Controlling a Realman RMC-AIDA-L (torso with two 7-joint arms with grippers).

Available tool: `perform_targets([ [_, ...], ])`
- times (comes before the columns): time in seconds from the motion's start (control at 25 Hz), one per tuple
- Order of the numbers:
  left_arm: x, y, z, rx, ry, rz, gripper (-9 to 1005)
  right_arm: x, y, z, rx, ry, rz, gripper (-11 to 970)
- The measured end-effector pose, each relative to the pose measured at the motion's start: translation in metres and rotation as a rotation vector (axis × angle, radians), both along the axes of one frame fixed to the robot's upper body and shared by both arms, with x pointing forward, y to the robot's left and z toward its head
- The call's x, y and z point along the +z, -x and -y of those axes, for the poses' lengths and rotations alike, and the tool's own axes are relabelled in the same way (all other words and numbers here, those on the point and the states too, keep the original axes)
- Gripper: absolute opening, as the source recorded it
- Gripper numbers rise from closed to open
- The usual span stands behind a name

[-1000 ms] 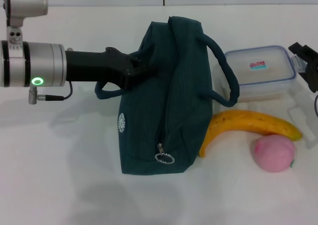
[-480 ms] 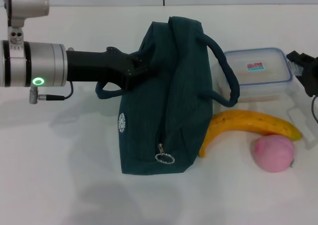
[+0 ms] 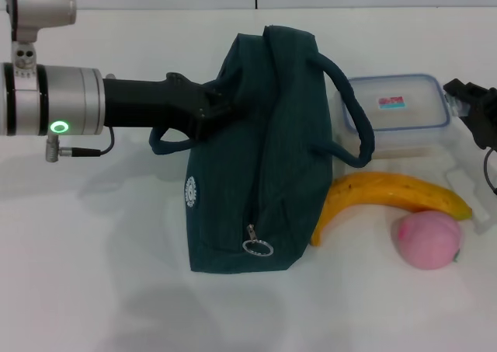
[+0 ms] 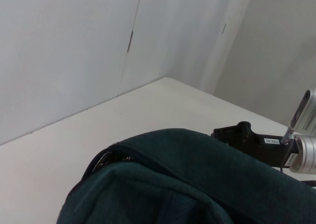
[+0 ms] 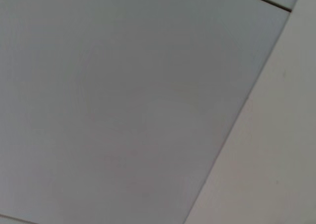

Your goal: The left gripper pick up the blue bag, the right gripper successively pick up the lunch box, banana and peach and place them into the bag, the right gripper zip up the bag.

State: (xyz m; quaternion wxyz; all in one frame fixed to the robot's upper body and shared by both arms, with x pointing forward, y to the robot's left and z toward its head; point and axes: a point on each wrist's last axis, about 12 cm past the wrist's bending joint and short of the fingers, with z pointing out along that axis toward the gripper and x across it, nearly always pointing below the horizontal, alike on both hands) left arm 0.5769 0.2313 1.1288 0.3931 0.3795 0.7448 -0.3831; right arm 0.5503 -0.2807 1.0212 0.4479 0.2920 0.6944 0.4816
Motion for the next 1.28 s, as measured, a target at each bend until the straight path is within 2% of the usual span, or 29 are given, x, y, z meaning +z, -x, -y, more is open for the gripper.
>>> perform_targets([
  [0.24, 0.005, 0.003, -0.003, -0.006, 0.066, 0.027, 37, 0.006, 0.002, 0.001, 0.012, 0.019, 0.074, 133],
  [0.6, 0.015, 0.009, -0.024, 0.048, 0.188, 0.049, 37, 0.012, 0.006, 0.005, 0.039, 0.153, 0.201, 97],
  [0.92, 0.016, 0.01, -0.025, 0.038, 0.191, 0.035, 37, 0.02, 0.008, 0.005, 0.083, 0.303, 0.346, 97],
  [1.04, 0.025, 0.012, -0.029, -0.001, 0.191, 0.007, 37, 0.025, 0.012, 0.005, 0.083, 0.319, 0.406, 97],
  [1.28, 0.048, 0.011, -0.043, -0.051, 0.197, -0.038, 37, 0.027, 0.013, 0.007, 0.088, 0.341, 0.437, 97],
])
